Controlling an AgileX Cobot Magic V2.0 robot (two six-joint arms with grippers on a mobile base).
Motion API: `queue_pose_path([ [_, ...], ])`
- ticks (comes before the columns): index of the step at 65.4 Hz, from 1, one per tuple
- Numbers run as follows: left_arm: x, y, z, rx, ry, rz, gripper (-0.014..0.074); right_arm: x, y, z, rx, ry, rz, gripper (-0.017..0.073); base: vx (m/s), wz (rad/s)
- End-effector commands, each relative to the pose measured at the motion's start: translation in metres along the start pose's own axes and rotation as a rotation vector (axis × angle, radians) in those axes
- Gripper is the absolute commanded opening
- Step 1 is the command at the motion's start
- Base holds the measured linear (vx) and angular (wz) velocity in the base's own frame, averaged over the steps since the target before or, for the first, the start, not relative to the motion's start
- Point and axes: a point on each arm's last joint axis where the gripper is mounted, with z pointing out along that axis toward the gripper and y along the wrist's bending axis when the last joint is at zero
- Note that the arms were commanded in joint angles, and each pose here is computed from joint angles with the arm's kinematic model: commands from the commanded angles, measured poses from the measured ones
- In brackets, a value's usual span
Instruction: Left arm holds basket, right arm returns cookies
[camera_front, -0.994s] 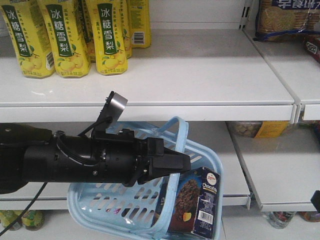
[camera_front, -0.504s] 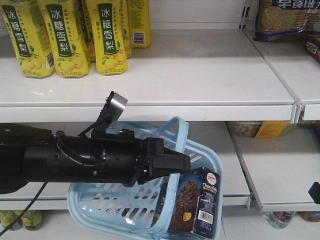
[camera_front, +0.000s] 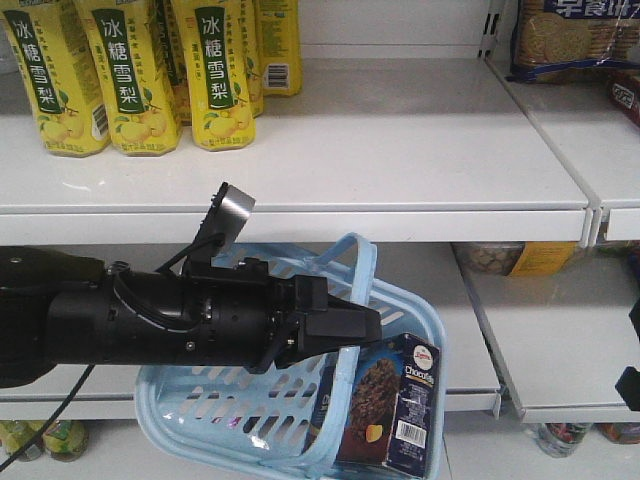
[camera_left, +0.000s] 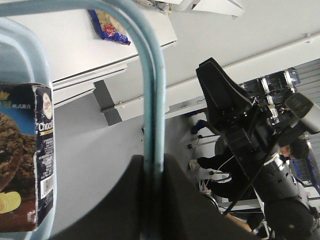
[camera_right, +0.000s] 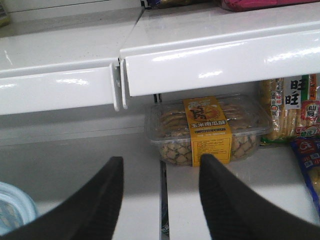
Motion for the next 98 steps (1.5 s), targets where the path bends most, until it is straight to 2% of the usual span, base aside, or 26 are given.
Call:
queue_pose_path([
  [1,-0.011,-0.027,-0.010,0.116,-0.077,-0.007,-0.0003,-0.019,0.002,0.000,-0.011,-0.114,0.014,0.0459,0.00,0.00],
  [9,-0.011,-0.027,-0.010,0.116,-0.077,-0.007,-0.0003,-0.020,0.002,-0.001,-0.013,-0.119,0.070,0.0527,0.00,0.00],
  [21,-0.011,-0.027,-0.010,0.116,-0.077,-0.007,-0.0003,-0.020,0.002,0.000,-0.003,-0.032,0.202,0.0532,0.00,0.00],
  [23,-0.011,-0.027,-0.010,0.116,-0.077,-0.007,-0.0003,-0.022,0.003,0.000,-0.004,-0.003,0.210,0.0532,0.00,0.00],
  [35,-0.011,-0.027,-0.010,0.116,-0.077,-0.007,-0.0003,-0.037,0.023,0.006,-0.096,0.165,0.183,0.0532,0.00,0.00],
  [37,-0.011,-0.027,-0.010,0.116,-0.077,-0.007,-0.0003,-0.040,0.029,0.008,-0.124,0.199,0.198,0.0532,0.00,0.00],
  [47,-0.011,-0.027,-0.010,0.116,-0.077,-0.007,-0.0003,-0.042,0.059,0.019,-0.248,0.391,0.195,0.0532,0.00,0.00],
  [53,-0.011,-0.027,-0.010,0.116,-0.077,-0.007,-0.0003,-0.037,0.078,0.025,-0.316,0.501,0.213,0.0532,0.00,0.00],
  [61,-0.011,-0.027,-0.010,0.116,-0.077,-0.007,-0.0003,-0.027,0.098,0.031,-0.394,0.598,0.279,0.0532,0.00,0.00],
  [63,-0.011,-0.027,-0.010,0.116,-0.077,-0.007,-0.0003,-0.024,0.101,0.033,-0.402,0.619,0.298,0.0532,0.00,0.00],
  [70,-0.011,-0.027,-0.010,0.116,-0.077,-0.007,-0.0003,-0.017,0.107,0.038,-0.421,0.669,0.305,0.0532,0.00,0.00],
  [77,-0.011,-0.027,-0.010,0.116,-0.077,-0.007,-0.0003,-0.012,0.111,0.043,-0.436,0.698,0.284,0.0532,0.00,0.00],
  [86,-0.011,-0.027,-0.010,0.116,-0.077,-0.007,-0.0003,-0.004,0.114,0.050,-0.420,0.742,0.308,0.0532,0.00,0.00],
  [98,-0.011,-0.027,-0.010,0.116,-0.077,-0.007,-0.0003,0.002,0.115,0.058,-0.403,0.753,0.289,0.0532,0.00,0.00],
])
